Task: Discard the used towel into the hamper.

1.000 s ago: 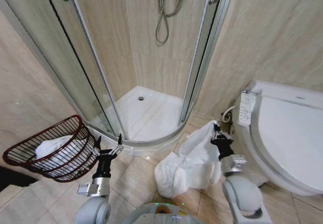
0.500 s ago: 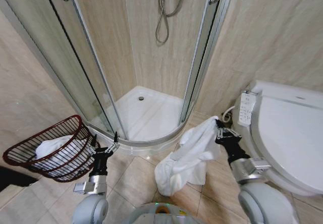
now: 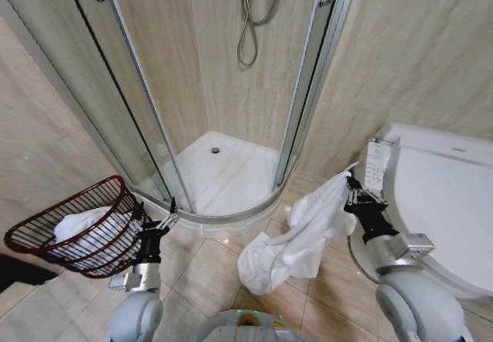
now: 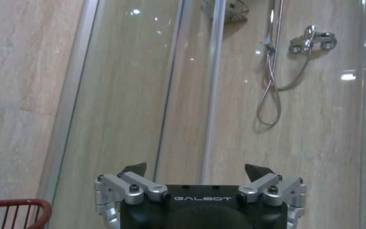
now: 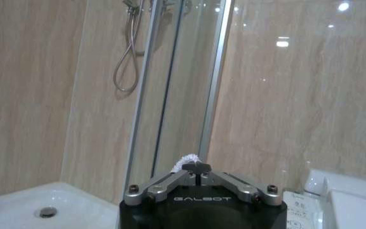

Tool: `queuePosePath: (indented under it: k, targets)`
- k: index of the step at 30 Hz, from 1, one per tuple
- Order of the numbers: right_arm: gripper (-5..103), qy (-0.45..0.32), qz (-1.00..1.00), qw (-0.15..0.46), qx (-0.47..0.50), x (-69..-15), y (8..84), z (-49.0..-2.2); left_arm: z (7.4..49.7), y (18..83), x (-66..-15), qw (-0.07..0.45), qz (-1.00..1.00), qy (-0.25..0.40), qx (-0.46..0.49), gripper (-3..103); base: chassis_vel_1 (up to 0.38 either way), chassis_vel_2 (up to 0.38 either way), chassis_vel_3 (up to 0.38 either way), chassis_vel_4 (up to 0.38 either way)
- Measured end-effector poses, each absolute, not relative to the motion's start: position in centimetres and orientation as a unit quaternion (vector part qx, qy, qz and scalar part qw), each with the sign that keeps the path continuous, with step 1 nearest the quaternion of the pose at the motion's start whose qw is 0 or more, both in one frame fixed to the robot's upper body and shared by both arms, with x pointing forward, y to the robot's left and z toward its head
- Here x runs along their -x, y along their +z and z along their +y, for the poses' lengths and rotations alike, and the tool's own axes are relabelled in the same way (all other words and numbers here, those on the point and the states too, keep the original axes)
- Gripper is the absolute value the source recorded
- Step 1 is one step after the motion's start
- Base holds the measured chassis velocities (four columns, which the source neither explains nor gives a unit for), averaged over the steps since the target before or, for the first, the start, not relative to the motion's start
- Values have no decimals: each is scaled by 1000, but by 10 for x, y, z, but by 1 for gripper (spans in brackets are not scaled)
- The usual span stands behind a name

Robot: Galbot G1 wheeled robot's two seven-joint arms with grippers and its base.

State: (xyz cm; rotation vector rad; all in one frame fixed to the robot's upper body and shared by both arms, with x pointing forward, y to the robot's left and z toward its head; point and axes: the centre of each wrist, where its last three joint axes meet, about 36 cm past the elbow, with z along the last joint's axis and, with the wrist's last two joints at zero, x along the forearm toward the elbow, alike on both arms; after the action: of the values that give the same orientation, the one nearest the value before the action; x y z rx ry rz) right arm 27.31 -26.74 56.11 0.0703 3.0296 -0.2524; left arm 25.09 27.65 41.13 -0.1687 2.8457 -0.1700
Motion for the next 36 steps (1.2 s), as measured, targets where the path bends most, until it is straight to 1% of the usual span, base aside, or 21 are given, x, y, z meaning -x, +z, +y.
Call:
queuePosePath:
  k: [4, 6, 7, 10, 12, 13, 14, 16, 19, 23, 27, 36]
  targets:
    - [0, -81, 994, 61, -31, -276, 566, -274, 280, 413, -252, 144, 986, -65, 45, 100, 0, 0, 0, 0]
    - [0, -88, 993, 66, -38, -288, 559, -293, 282, 415, -253, 146, 987, -65, 32, 100, 0, 0, 0, 0]
    - [0, -88, 993, 66, -38, -288, 559, -293, 282, 415, -253, 146, 987, -65, 32, 100, 0, 0, 0, 0]
    - [0, -104, 992, 67, -36, -310, 529, -341, 283, 418, -255, 150, 986, -64, 19, 100, 0, 0, 0, 0]
    - [0, -105, 992, 66, -35, -312, 525, -348, 283, 419, -255, 150, 986, -64, 18, 100, 0, 0, 0, 0]
    - [0, -101, 993, 61, -30, -316, 514, -368, 285, 419, -256, 151, 986, -63, 15, 100, 0, 0, 0, 0]
    - [0, -99, 993, 60, -28, -316, 511, -375, 285, 420, -256, 152, 986, -63, 13, 100, 0, 0, 0, 0]
    - [0, -99, 993, 62, -25, -315, 509, -381, 286, 419, -257, 151, 986, -62, 12, 100, 0, 0, 0, 0]
    - [0, -97, 993, 62, -21, -308, 512, -377, 284, 418, -257, 148, 987, -64, 9, 100, 0, 0, 0, 0]
    - [0, -107, 992, 71, -12, -296, 525, -357, 276, 417, -259, 141, 987, -71, 2, 100, 0, 0, 0, 0]
    - [0, -101, 992, 72, -11, -290, 538, -338, 271, 421, -259, 141, 987, -72, 2, 100, 0, 0, 0, 0]
    - [0, -98, 993, 64, -7, -286, 538, -321, 267, 423, -257, 139, 988, -72, 6, 100, 0, 0, 0, 0]
